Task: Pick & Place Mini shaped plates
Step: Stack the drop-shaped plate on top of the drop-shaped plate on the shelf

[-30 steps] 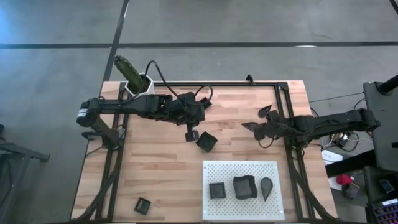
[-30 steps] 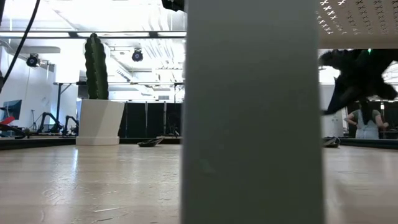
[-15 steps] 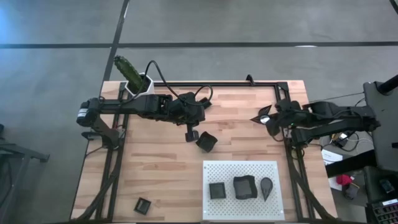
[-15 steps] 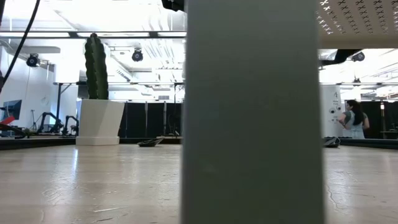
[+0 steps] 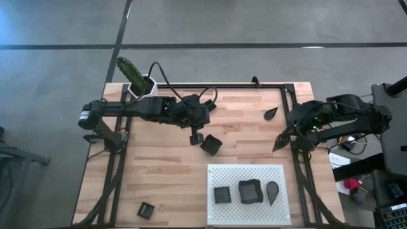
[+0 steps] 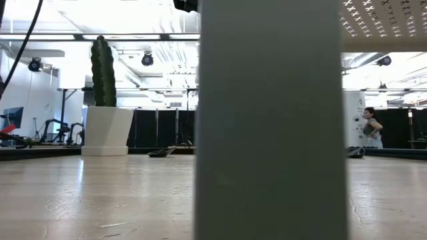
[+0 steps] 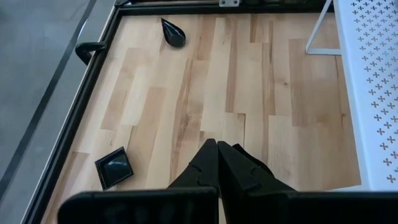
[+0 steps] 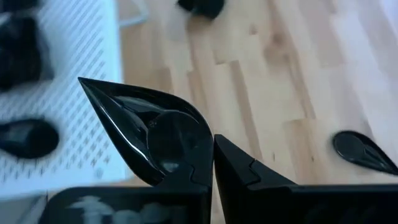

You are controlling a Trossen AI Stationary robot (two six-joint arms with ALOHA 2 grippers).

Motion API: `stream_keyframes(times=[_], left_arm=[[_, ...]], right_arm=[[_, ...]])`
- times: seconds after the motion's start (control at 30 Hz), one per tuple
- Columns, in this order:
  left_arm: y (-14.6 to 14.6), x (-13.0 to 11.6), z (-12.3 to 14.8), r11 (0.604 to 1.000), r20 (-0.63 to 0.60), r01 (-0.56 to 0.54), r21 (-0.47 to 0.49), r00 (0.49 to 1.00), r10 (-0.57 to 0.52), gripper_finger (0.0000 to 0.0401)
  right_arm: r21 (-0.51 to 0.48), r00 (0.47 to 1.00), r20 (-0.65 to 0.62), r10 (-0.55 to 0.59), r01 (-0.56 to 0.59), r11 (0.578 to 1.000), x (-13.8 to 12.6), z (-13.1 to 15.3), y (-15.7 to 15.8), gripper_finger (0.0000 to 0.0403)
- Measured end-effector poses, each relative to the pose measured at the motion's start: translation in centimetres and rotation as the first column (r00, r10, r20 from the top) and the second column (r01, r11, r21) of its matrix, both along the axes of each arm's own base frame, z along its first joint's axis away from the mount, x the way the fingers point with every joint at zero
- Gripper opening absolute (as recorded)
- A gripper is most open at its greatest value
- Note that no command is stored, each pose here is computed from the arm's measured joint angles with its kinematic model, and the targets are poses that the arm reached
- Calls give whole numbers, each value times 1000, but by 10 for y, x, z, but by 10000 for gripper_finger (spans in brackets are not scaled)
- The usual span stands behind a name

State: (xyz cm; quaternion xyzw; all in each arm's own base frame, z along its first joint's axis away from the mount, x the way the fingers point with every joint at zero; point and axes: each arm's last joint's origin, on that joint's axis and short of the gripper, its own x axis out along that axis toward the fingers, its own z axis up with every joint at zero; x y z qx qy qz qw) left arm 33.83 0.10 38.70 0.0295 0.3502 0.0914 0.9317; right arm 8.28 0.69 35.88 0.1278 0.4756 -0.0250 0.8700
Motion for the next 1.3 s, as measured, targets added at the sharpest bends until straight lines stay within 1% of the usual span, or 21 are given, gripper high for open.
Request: stream_keyframes(times=[0.13,0.27,0.33,0.47,0.6,0.67,0.83,0.9,1.1,1.2,1.3], left_arm=[[0,0,0,1000,5,0,-1,1000,0,0],[0,1,1,1000,13,0,-1,1000,0,0],[0,1,2,1000,22,0,-1,1000,0,0],[0,2,2,1000,33,-1,-1,999,1,0],[0,2,2,1000,32,1,1,999,-1,0],[0,2,2,1000,28,5,6,1000,-5,0],[0,2,0,1000,20,16,19,1000,-16,0],[0,2,-2,1000,14,16,19,1000,-16,0],[-1,2,-3,999,7,35,34,999,-35,0],[-2,2,-3,999,6,40,37,999,-40,0],[-2,2,-3,999,6,40,37,999,-40,0]], right_arm=[[6,990,-14,143,-143,990,7,2,3,8],[66,957,-25,288,-286,956,18,0,7,8],[97,945,-41,324,-319,943,24,-3,9,8],[168,933,-60,354,-341,925,41,-10,12,8],[269,904,-6,428,-411,871,51,-14,17,8],[281,905,18,425,-412,867,53,-15,20,8],[279,942,41,333,-331,901,58,-19,25,8],[293,950,32,311,-306,906,59,-25,28,8],[322,947,6,320,-305,896,62,-40,44,8],[341,938,13,348,-331,880,64,-45,55,8],[329,932,12,363,-347,879,63,-47,65,8]])
